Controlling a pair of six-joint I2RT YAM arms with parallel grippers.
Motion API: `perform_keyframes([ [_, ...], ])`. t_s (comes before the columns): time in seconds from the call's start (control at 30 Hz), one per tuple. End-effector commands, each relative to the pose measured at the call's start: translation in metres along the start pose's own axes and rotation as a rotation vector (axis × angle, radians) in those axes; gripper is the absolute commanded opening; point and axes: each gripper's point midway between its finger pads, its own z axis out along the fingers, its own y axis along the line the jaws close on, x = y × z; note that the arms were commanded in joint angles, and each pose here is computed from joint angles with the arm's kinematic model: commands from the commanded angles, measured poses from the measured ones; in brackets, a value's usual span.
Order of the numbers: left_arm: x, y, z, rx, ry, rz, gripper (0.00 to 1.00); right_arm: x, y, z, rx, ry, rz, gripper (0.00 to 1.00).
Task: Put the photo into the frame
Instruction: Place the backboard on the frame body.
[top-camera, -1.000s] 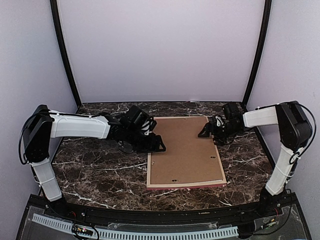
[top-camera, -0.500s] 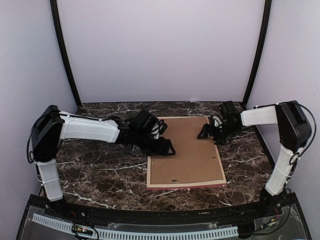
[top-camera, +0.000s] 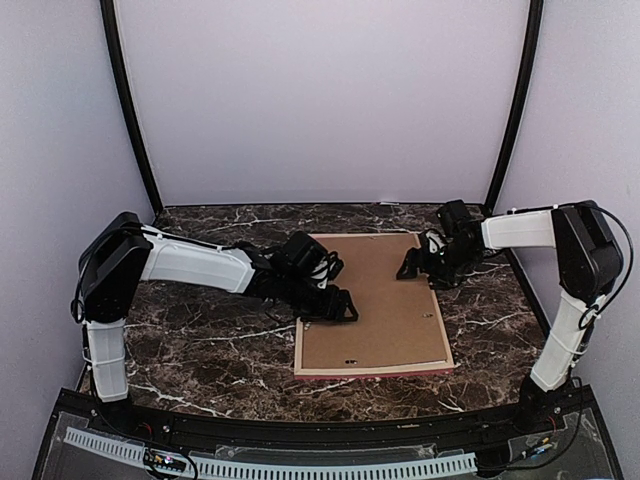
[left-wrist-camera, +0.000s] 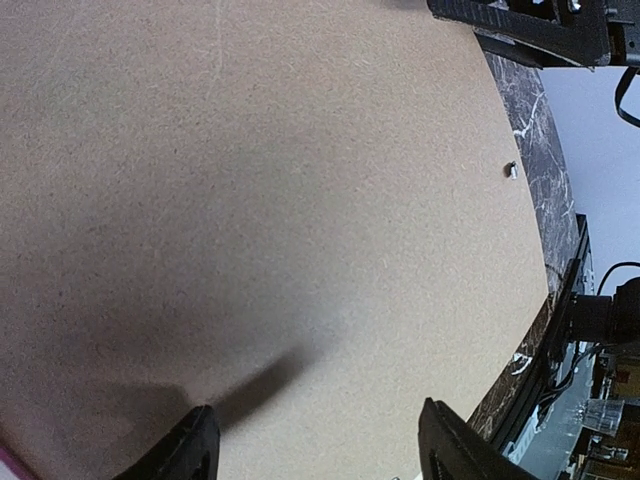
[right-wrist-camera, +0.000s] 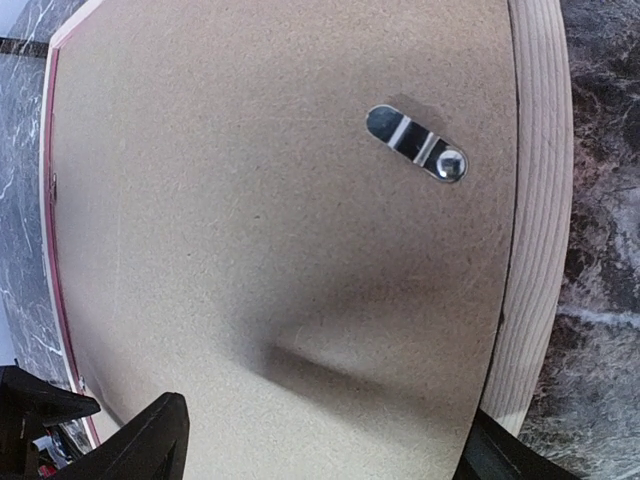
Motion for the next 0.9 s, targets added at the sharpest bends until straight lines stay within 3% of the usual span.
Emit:
perform_keyframes([
  [0.0,0.002,-0.001,0.0,-0.004,0.001,-0.011,0.7,-0.005,-0.001,-0.008,0.045,-0.01,-0.032,0.86],
  [0.87,0.032,0.03,0.004,-0.089,0.061,-0.072,0.69,-0.019,-0.01,-0.025,0.147,-0.033,-0.066,0.87],
])
